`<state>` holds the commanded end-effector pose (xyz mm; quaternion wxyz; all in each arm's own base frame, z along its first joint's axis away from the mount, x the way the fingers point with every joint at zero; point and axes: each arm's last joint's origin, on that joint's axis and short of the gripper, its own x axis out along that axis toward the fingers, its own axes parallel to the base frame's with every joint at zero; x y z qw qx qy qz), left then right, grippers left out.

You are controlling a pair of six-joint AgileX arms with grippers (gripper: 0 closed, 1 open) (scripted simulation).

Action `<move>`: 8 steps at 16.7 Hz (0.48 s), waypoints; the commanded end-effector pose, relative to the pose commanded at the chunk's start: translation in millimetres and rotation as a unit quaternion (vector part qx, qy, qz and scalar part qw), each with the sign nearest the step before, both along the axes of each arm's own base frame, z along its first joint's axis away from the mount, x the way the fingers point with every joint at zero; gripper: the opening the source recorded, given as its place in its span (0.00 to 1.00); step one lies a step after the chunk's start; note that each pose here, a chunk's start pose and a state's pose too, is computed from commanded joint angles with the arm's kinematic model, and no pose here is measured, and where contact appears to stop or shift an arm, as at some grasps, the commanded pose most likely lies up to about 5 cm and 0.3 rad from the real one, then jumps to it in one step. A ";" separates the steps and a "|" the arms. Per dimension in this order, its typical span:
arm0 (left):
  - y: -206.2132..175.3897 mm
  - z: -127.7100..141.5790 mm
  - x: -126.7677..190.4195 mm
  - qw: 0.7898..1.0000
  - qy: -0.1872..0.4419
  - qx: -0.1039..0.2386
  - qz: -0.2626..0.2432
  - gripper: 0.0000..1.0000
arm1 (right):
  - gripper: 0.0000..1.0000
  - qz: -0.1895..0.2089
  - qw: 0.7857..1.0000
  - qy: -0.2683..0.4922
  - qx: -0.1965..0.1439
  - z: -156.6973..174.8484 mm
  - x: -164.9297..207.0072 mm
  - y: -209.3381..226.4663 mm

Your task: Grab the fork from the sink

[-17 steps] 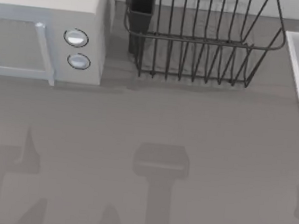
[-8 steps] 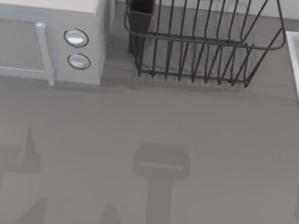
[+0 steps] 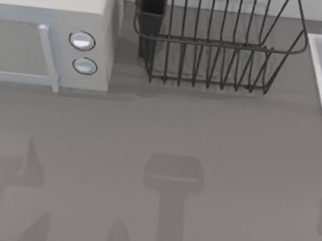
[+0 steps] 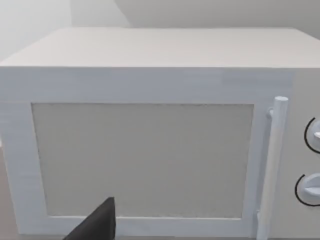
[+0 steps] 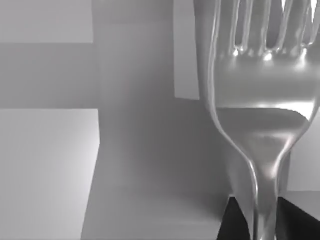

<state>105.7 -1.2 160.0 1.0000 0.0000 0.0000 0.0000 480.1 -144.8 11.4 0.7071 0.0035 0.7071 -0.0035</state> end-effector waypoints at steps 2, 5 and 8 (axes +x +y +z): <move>0.0 0.0 0.0 1.000 0.000 0.000 0.000 1.00 | 0.00 0.000 1.000 0.000 0.000 0.0 0.0 0.0; 0.0 0.0 0.0 1.000 0.000 0.000 0.000 1.00 | 0.00 0.000 1.000 0.000 0.000 0.0 0.0 0.0; 0.0 0.0 0.0 1.000 0.000 0.000 0.000 1.00 | 0.00 -0.004 1.000 -0.025 0.000 27.1 4.8 1.3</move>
